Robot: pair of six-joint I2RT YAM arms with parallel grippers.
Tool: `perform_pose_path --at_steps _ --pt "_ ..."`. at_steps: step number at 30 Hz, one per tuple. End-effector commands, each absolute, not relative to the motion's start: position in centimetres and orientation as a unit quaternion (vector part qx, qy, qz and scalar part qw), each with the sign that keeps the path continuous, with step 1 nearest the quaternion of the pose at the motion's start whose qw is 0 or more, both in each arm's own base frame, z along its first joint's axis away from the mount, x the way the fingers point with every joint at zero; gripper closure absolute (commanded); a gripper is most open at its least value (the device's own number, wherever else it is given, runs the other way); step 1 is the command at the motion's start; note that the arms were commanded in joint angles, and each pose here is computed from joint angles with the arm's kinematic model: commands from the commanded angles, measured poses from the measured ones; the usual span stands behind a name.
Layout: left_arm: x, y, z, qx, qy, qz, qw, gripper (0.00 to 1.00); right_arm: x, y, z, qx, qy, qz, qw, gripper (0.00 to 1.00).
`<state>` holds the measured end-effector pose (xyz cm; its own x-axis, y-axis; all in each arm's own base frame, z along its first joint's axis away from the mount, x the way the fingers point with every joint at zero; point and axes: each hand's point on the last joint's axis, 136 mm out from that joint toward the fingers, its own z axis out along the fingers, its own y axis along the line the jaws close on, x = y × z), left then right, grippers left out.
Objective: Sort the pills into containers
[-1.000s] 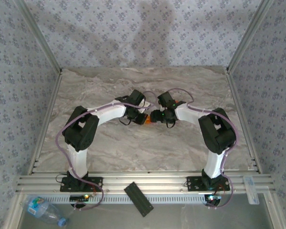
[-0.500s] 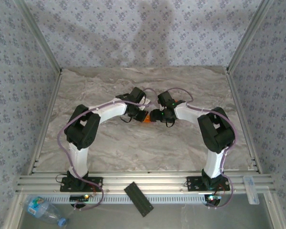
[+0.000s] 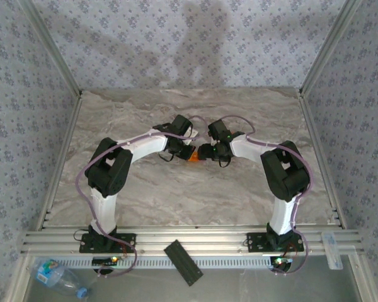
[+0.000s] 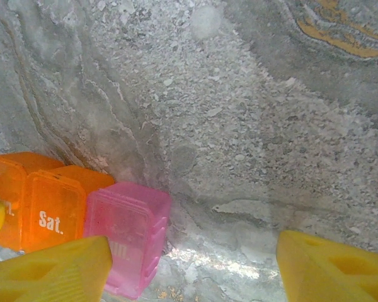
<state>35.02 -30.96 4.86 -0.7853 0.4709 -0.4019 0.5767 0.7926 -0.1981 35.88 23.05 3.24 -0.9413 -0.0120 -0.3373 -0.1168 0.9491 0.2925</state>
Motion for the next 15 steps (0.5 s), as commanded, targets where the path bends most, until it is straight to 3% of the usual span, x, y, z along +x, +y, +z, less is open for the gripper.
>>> perform_pose_path --at_steps 1,15 --pt "34.4 -30.2 2.7 0.285 0.937 -0.144 0.144 1.0 34.4 21.1 0.2 -0.02 0.986 0.109 0.122 0.28" --pt "34.2 -26.8 -1.7 0.285 0.951 -0.047 0.113 1.0 34.6 21.3 0.3 -0.018 0.986 0.11 0.123 0.28"
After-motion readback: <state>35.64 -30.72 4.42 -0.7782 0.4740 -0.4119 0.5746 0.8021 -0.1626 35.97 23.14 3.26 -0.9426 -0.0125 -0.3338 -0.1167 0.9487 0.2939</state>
